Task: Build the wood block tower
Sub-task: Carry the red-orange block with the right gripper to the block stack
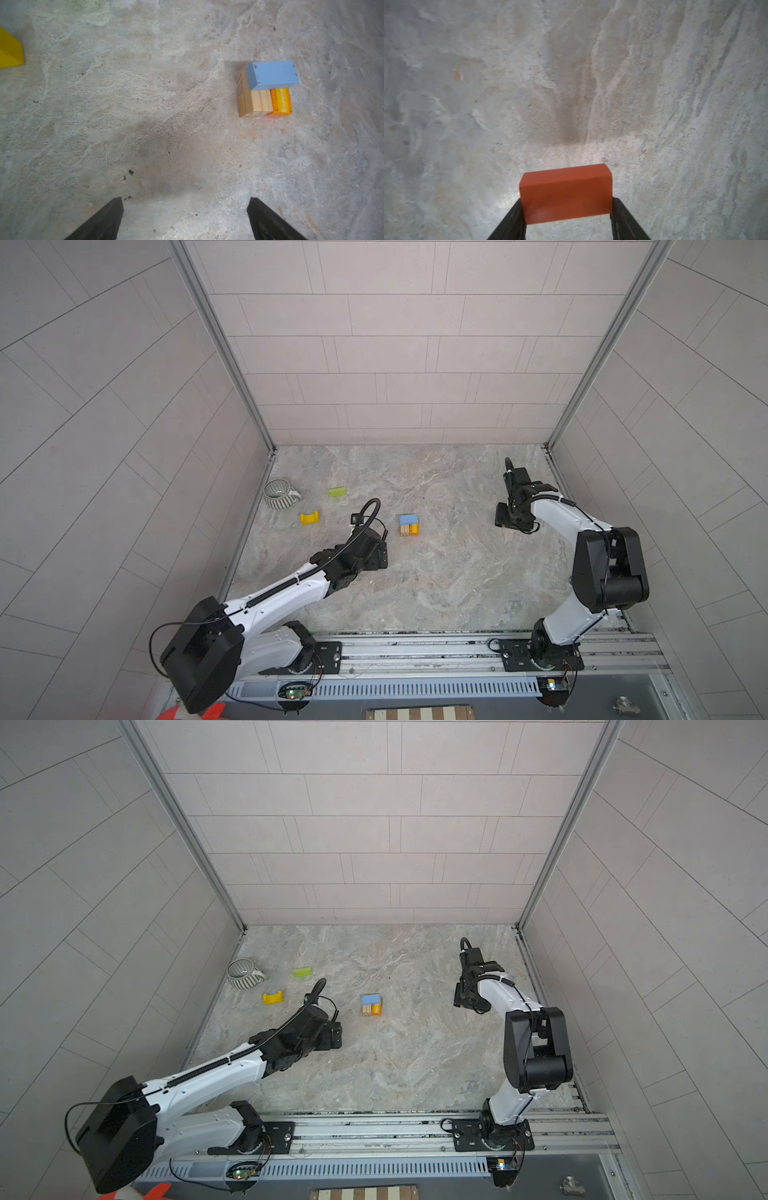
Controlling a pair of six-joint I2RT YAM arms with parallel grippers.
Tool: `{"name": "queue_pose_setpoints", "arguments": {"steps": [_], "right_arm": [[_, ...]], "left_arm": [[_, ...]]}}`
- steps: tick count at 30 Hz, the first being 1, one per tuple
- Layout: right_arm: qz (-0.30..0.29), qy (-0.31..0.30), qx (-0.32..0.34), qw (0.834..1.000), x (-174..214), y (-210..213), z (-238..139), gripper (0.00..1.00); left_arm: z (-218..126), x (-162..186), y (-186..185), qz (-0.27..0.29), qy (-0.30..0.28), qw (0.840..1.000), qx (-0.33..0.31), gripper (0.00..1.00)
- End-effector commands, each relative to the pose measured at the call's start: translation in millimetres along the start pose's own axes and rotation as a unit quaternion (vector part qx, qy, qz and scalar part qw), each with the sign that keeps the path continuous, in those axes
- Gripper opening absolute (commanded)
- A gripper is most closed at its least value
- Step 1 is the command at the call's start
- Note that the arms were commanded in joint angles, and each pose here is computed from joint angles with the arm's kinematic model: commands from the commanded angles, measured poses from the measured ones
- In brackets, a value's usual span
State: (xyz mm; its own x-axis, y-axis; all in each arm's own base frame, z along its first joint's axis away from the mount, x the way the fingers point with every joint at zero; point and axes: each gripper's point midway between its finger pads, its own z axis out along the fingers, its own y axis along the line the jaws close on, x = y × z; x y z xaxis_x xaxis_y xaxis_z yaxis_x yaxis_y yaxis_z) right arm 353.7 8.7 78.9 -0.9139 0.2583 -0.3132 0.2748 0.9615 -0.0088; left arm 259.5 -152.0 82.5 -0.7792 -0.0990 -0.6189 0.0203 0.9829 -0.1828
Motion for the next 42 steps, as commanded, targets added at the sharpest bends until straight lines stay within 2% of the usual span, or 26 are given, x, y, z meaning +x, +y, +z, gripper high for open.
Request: {"name": "queue_pose_setpoints", "arguments": {"steps": [1, 9, 22, 30, 42], "right_arm": [[-0.016, -0.015, -0.013, 1.000, 0, 25, -28, 0.44], [-0.077, -0.041, -0.065, 0.994, 11, 109, -64, 0.45], [-0.098, -0.053, -0.109, 0.988, 56, 208, -78, 0.42], [-0.111, -0.045, -0.109, 0.987, 65, 245, -68, 0.42], [-0.124, -0.021, -0.105, 0.987, 74, 272, -45, 0.44]], "left_arm": [[1, -1, 9, -0.025, -0.005, 1.000, -0.001, 1.00], [9, 1, 25, -0.058, 0.005, 0.998, -0.014, 1.00], [16, 4, 40, -0.088, 0.007, 0.995, -0.035, 1.00], [11, 0, 45, -0.092, -0.006, 0.995, -0.041, 1.00], [8, 0, 43, -0.095, -0.006, 0.995, -0.027, 1.00]]}}
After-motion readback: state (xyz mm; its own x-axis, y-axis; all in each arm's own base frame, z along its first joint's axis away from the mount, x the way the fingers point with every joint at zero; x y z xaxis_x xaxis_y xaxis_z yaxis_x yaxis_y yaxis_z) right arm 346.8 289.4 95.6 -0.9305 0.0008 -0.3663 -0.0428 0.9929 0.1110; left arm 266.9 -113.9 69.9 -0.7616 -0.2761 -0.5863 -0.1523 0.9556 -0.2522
